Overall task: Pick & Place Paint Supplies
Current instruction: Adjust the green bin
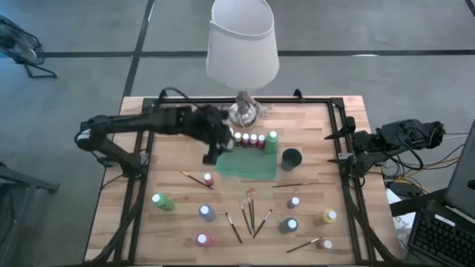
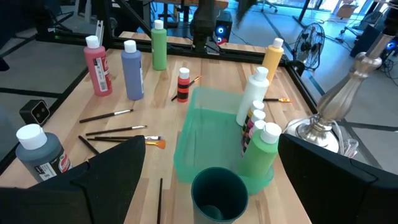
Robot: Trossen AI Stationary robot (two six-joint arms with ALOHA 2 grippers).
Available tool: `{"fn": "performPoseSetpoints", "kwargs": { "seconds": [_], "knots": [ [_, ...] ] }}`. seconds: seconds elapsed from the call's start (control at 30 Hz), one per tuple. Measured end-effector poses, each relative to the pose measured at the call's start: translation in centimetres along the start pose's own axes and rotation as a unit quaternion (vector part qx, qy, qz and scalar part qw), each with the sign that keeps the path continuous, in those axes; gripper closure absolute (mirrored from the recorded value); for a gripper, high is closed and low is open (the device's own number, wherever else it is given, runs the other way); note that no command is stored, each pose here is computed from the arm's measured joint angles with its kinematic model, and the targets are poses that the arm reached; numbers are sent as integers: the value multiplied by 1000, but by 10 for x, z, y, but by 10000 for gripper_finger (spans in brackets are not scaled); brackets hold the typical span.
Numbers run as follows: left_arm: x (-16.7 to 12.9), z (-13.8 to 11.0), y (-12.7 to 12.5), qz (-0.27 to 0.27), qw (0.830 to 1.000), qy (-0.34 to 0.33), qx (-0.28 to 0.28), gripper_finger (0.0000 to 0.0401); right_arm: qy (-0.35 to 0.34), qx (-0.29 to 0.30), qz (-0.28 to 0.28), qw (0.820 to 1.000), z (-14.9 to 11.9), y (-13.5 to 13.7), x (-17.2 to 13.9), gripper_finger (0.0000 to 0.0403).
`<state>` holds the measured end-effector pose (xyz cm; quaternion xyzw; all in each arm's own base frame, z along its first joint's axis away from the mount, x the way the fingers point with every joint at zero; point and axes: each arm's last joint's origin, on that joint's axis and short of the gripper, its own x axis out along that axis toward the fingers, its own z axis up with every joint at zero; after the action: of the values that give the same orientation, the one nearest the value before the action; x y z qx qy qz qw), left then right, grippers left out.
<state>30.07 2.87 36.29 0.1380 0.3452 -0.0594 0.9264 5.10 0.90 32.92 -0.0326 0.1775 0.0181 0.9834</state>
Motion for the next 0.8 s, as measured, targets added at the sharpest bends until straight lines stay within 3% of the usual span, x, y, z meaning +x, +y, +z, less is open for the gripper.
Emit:
{"fn": "performPoseSetpoints", "kwargs": {
  "seconds": [0.27,0.8],
  "knots": [
    [22,-12,-23,-34,999,31,12,257,0,0,0,1000,0,0,0,39],
    [68,-67,-38,-21,998,66,6,394,0,1,0,1000,0,0,0,39]
  ]
}}
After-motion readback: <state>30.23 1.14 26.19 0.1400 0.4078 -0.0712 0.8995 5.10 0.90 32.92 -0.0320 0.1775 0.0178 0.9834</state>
